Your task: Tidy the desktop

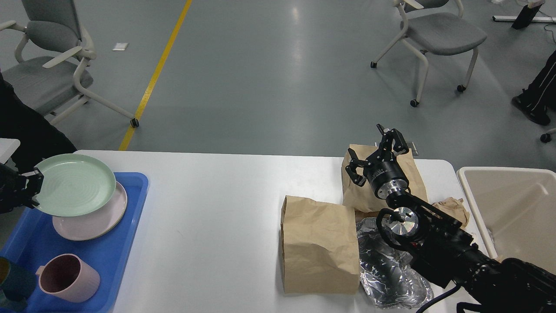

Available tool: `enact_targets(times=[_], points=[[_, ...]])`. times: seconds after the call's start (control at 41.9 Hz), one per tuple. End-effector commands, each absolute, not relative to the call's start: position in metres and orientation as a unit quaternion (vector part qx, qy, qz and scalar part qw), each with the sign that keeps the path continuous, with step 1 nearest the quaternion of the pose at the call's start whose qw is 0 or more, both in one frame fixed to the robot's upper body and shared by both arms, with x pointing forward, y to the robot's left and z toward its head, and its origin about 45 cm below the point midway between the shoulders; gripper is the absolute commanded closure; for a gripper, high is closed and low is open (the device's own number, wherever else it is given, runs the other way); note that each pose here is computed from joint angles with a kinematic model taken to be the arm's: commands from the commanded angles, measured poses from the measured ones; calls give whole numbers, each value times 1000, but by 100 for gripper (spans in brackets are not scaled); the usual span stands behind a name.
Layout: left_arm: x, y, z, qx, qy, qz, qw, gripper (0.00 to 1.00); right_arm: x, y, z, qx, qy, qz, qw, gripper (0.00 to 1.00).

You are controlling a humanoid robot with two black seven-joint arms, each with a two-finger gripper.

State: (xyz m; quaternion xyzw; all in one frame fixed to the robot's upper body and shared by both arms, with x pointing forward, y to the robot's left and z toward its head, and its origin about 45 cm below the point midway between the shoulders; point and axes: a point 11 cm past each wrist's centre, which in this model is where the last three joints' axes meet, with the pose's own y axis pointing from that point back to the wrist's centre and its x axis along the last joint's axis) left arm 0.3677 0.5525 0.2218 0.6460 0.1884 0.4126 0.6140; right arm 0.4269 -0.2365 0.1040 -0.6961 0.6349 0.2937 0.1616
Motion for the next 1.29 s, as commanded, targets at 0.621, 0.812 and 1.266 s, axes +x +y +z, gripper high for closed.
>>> enact_targets(times=[0.621, 0.812, 1.266], points=[[379, 553, 226, 642, 165, 445, 602, 37, 427, -236, 104, -696, 635, 294, 161, 0], [404, 567, 284, 595, 114, 537, 587, 5, 427, -236, 104, -696, 635, 294, 161, 0], [389, 588, 270, 305, 177, 683, 640, 4, 427, -236, 105, -696, 635, 293, 162, 0]])
